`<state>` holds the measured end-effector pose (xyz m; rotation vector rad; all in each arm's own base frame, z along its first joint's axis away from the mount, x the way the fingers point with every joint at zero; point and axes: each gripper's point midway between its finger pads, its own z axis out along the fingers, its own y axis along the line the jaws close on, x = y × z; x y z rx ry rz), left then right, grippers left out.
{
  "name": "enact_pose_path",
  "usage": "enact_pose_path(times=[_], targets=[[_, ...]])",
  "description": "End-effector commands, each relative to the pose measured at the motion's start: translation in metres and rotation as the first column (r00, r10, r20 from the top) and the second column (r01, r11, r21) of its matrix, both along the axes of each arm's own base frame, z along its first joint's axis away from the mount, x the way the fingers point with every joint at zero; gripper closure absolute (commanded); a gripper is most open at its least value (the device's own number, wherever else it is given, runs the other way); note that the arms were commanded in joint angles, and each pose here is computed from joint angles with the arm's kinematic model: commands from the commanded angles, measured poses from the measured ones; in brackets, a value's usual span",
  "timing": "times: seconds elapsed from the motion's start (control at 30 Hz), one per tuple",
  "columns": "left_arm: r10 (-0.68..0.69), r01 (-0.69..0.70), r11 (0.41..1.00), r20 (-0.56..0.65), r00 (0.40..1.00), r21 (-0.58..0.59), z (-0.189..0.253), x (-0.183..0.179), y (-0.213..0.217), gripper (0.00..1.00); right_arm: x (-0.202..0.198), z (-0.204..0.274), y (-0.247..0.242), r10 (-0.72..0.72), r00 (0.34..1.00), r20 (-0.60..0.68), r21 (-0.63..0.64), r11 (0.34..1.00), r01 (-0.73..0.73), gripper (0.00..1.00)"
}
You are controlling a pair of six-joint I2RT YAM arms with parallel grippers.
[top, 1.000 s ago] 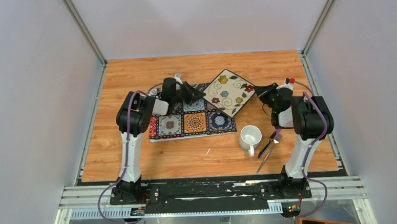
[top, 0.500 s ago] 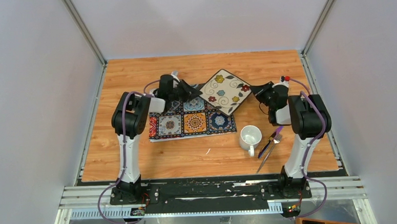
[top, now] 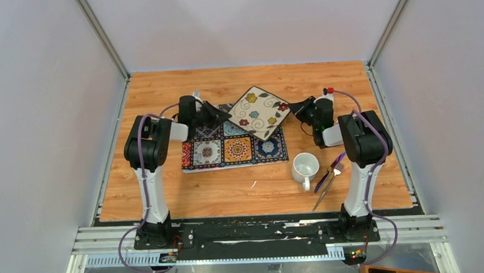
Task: Set the dinner table for one person
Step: Place the plate on the napkin.
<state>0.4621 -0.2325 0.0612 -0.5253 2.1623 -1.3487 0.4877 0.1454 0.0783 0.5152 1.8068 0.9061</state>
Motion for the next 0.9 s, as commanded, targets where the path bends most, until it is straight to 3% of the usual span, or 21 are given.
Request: enact_pose_path(times=[0.0, 0.87], targets=[[-0.228, 0.247, 0.965, 0.186, 0.956, -0.091, 0.058, -0.040, -0.057, 1.00, -0.078, 0.010, 0.142, 0.537, 0.842, 0.054, 0.003, 0.843, -0.538, 1.00], [-0.176, 0.176, 0.984, 0.147, 0.973, 0.011, 0.039, -0.073, -0.004, 1.00, -0.108, -0.005, 0.223, 0.678, 0.735, -0.008, -0.003, 0.735, -0.678, 1.00]])
